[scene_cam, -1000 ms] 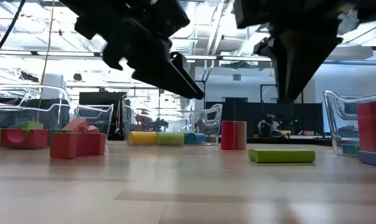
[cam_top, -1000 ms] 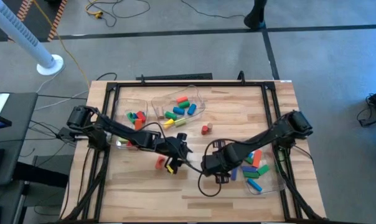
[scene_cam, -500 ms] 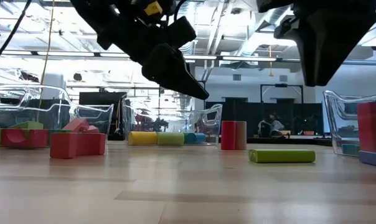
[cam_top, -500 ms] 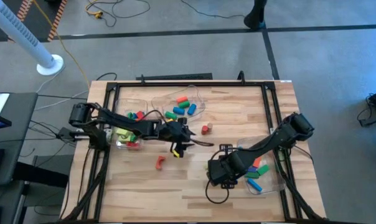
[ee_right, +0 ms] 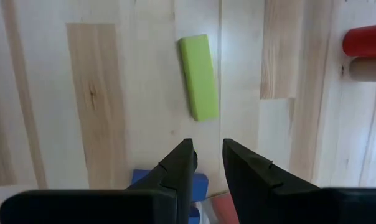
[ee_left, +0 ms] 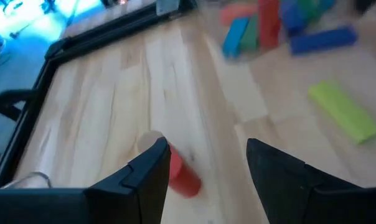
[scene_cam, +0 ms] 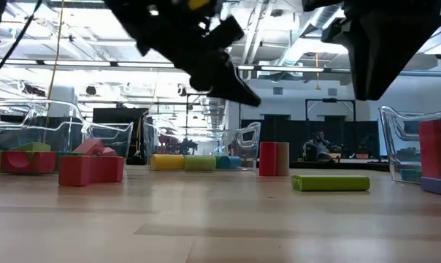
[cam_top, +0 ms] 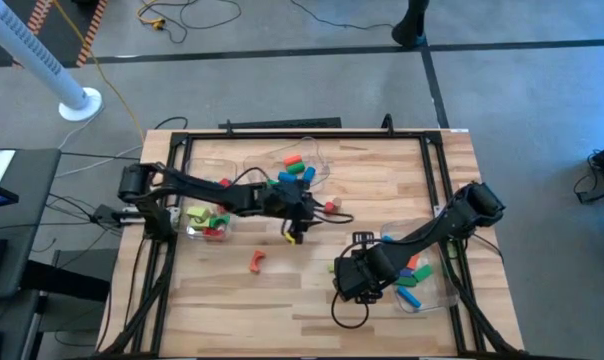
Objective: Sort blocks by size
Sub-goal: Put the red cylindrical block into the top transparent bin
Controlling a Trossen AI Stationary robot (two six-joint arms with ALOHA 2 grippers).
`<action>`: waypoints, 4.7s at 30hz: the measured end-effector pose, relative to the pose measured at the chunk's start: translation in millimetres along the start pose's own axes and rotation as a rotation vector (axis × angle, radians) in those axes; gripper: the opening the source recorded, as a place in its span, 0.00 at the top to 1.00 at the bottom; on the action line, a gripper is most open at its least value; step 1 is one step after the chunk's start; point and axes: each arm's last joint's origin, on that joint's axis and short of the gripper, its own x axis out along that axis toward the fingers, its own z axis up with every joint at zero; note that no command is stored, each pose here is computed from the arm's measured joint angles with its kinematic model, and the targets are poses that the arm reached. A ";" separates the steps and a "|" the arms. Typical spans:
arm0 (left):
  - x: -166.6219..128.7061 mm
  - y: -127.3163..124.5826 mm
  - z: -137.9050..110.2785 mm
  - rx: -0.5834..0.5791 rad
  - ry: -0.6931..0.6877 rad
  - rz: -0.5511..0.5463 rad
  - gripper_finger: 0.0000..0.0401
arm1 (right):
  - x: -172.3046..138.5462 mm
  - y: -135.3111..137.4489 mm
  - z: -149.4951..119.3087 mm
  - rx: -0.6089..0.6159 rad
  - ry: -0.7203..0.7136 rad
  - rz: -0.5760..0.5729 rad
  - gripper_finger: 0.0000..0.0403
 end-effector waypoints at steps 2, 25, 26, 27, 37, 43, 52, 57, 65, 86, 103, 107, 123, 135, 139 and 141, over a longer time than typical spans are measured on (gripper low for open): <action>10.9 1.0 1.5 0.034 0.069 -0.013 0.49 | 0.2 -0.9 0.6 -0.001 -0.004 -0.006 0.70; 62.5 32.9 -14.5 -0.013 0.248 -0.092 0.44 | -2.9 8.5 -5.8 -0.014 -0.019 -0.038 0.70; 66.0 33.2 -15.3 -0.016 0.242 -0.081 0.44 | -2.9 8.6 -5.7 -0.014 -0.019 -0.038 0.70; 67.7 34.5 -14.4 -0.019 0.239 -0.076 0.44 | -2.9 8.6 -5.6 -0.014 -0.020 -0.038 0.70; 83.2 35.1 -20.0 -0.023 0.321 -0.051 0.45 | -1.9 8.8 -5.8 -0.006 -0.020 -0.038 0.70; 82.4 36.0 -20.2 -0.008 0.339 -0.027 0.45 | -1.1 10.7 -7.0 -0.009 -0.021 -0.036 0.70; 81.9 35.6 -20.2 -0.007 0.341 -0.037 0.57 | -1.2 10.8 -6.7 -0.009 -0.025 -0.034 0.70; 81.4 35.3 -20.2 -0.002 0.341 -0.048 0.66 | -1.3 10.9 -6.6 -0.009 -0.027 -0.034 0.70; 81.3 34.7 -20.0 -0.003 0.337 -0.062 0.68 | -1.2 10.9 -6.3 -0.007 -0.031 -0.038 0.70; -26.1 59.3 58.7 0.003 0.177 -0.086 0.69 | -5.3 2.3 -7.9 -0.011 -0.185 -0.390 0.70; -169.0 105.1 67.5 -0.141 0.038 -0.010 0.69 | -9.4 -30.9 14.8 0.058 -0.366 -0.640 0.46; -180.4 106.8 48.9 -0.173 0.010 -0.002 0.69 | -7.8 -45.7 27.2 0.054 -0.388 -0.684 0.41; -184.7 100.6 -24.1 -0.310 -0.242 0.016 0.69 | -2.4 -113.1 87.8 0.010 -0.548 -0.583 0.41; -178.4 100.4 -48.4 -0.333 -0.385 0.030 0.69 | -5.4 -160.3 109.7 0.027 -0.726 -0.500 0.43; -178.2 101.0 -53.4 -0.336 -0.408 0.048 0.69 | -5.8 -172.5 112.5 0.055 -0.764 -0.488 0.44; -178.4 101.5 -54.0 -0.334 -0.405 0.051 0.69 | -5.5 -177.8 112.9 0.072 -0.773 -0.484 0.44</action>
